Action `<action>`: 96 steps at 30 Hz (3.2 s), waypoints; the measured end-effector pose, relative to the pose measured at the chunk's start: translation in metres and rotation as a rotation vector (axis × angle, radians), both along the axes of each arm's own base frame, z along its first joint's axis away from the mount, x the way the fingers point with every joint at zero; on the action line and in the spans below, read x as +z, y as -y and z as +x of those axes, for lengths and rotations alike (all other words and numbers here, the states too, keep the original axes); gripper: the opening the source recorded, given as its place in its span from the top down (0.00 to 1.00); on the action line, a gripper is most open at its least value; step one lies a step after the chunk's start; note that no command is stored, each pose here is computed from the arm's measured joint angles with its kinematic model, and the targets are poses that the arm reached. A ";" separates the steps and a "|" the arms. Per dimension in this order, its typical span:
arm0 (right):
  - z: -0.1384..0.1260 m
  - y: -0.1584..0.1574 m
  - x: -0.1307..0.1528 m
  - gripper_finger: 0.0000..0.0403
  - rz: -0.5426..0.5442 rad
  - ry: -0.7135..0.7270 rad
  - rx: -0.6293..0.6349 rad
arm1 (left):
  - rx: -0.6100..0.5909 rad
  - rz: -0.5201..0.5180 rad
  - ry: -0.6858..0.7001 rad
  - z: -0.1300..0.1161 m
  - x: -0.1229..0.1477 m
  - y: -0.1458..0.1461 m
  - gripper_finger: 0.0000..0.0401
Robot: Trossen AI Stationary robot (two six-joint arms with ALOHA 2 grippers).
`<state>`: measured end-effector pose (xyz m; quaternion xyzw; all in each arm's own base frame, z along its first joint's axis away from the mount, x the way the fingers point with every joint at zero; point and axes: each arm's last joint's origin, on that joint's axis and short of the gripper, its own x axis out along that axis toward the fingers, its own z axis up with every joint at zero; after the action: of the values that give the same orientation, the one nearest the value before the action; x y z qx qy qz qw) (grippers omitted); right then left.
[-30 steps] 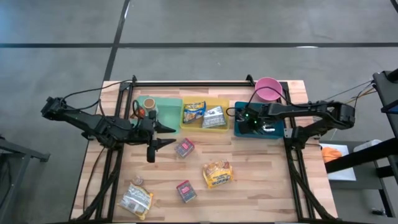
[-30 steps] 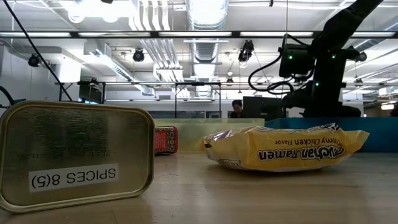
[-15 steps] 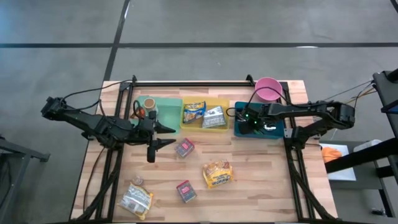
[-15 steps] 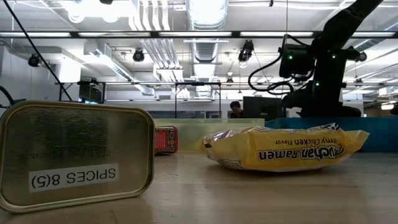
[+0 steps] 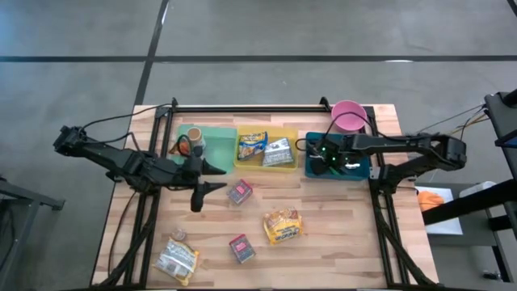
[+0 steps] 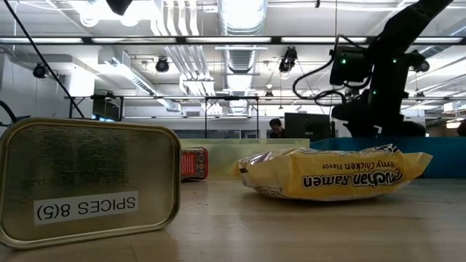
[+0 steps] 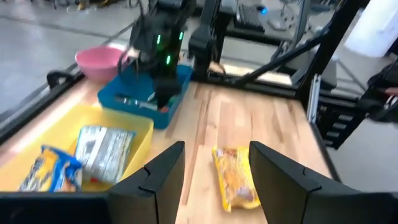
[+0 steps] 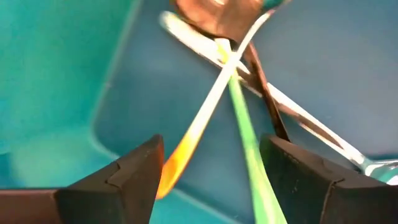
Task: Pick & Place Food Item
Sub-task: Put the brown seasoning bottle into the green bin
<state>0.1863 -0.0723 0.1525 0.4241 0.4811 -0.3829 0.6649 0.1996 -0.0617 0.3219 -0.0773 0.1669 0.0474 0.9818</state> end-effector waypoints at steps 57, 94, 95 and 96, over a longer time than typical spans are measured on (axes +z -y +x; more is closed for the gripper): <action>-0.009 -0.056 0.024 0.34 -0.297 0.451 0.322 | -0.137 -0.267 -1.006 -0.065 -0.074 0.063 0.72; -0.012 -0.060 0.018 0.34 -0.283 0.437 0.334 | 0.106 -0.376 -1.208 -0.037 -0.102 0.097 0.26; -0.012 -0.060 0.018 0.34 -0.283 0.435 0.334 | 0.101 -0.351 -1.219 -0.036 -0.101 0.099 0.26; -0.012 -0.060 0.017 0.34 -0.283 0.434 0.335 | 0.096 -0.323 -1.226 -0.035 -0.100 0.101 0.26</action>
<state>0.1744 -0.0122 0.1698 0.3141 0.3329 -0.2316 0.8584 0.1649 -0.1628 0.2221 -0.1906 0.7002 0.1013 0.6806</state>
